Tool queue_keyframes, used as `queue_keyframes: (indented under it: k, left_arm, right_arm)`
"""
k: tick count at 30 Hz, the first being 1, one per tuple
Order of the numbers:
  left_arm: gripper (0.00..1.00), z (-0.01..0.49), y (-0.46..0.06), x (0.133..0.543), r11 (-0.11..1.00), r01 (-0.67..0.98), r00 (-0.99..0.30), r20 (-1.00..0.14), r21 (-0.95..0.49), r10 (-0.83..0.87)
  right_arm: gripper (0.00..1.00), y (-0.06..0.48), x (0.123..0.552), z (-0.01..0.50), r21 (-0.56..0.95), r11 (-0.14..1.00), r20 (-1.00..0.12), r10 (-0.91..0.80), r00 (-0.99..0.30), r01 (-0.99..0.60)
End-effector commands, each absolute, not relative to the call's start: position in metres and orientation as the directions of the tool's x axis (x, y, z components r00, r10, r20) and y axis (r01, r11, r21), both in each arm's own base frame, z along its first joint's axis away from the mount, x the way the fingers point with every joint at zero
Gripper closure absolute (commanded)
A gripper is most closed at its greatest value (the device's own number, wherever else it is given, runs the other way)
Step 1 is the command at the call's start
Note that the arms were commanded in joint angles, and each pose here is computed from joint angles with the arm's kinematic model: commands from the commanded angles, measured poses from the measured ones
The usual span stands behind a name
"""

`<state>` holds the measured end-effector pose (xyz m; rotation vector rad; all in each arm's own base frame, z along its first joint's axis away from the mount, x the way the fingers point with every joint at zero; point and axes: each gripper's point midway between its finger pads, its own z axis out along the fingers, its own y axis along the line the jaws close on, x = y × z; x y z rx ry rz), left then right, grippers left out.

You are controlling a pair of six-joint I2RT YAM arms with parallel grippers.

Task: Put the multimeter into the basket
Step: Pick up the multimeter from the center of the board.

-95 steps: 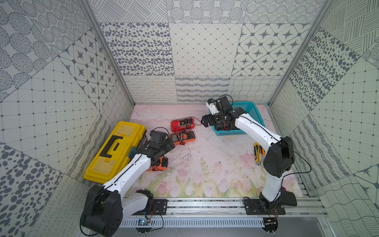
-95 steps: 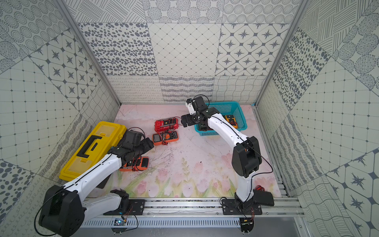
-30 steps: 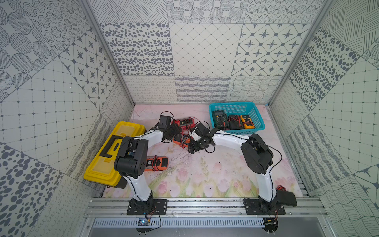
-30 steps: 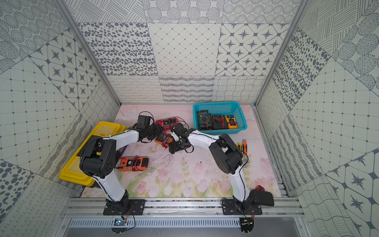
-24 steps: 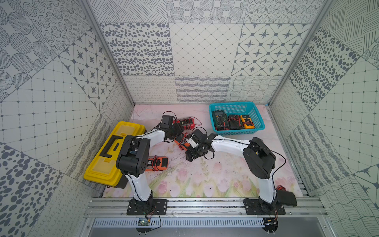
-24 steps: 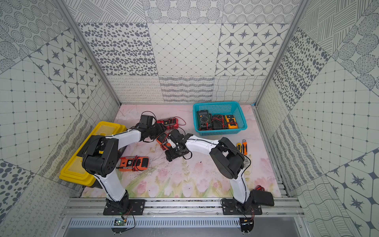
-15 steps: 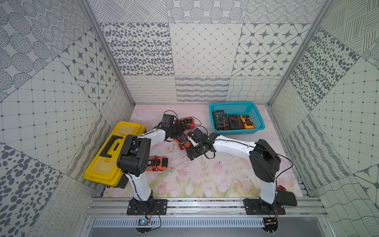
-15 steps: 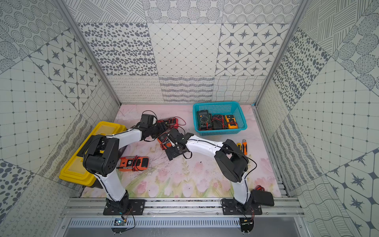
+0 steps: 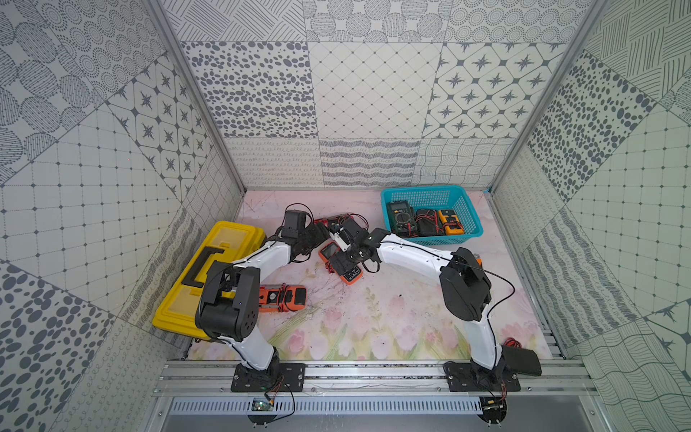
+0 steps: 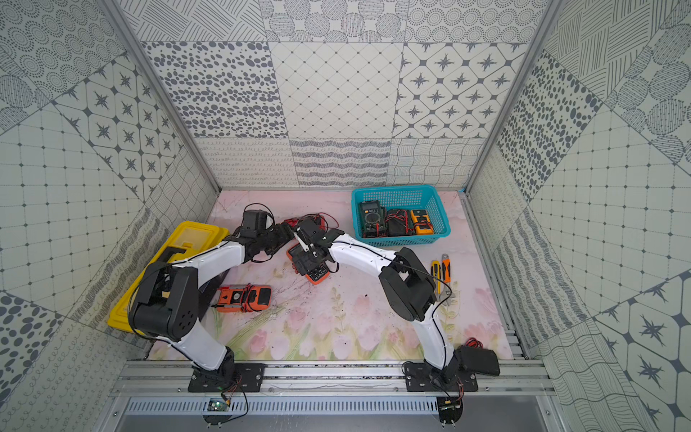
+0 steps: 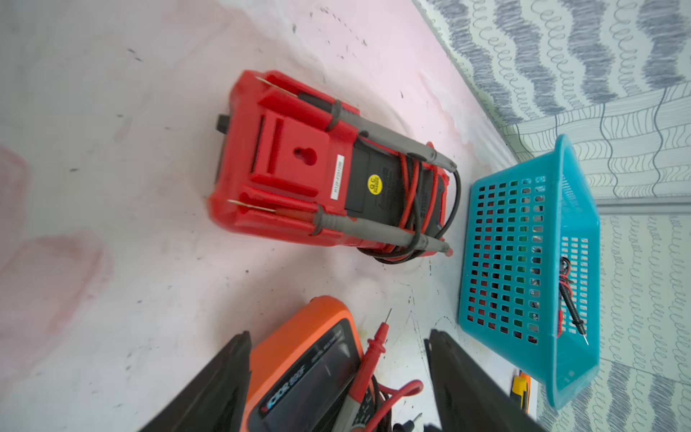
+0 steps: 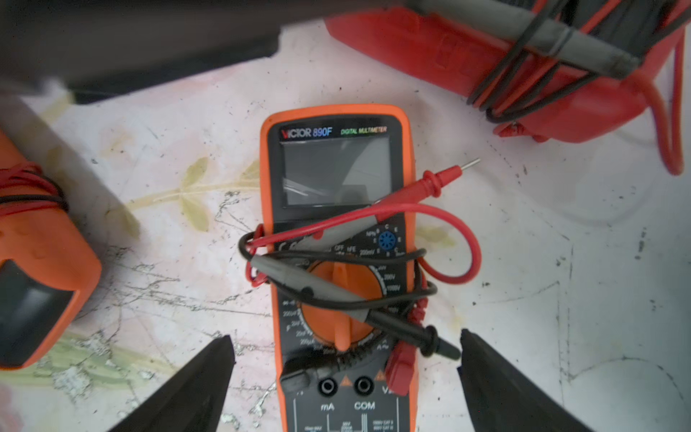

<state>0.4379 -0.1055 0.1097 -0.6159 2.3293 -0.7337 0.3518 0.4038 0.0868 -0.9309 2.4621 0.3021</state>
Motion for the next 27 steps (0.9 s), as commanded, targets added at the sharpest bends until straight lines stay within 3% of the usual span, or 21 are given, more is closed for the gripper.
queue_keyframes:
  k: [1, 13, 27]
  left_arm:
    - [0.21, 0.115, -0.084, 0.423, 0.749, -0.289, -0.665, -0.439, -0.596, -0.605]
    - [0.21, 0.111, -0.068, 0.393, 0.752, -0.338, -0.654, -0.433, -0.566, -0.62]
    - [0.21, 0.123, -0.066, 0.388, 0.744, -0.332, -0.639, -0.443, -0.58, -0.629]
  right_arm:
    - [0.01, 0.41, 0.364, 0.084, 0.006, 0.703, -0.522, -0.604, -0.602, -0.711]
    - [0.01, 0.426, 0.344, 0.061, 0.085, 0.571, -0.465, -0.702, -0.539, -0.817]
    - [0.01, 0.409, 0.348, 0.019, 0.03, 0.638, -0.337, -0.719, -0.608, -0.77]
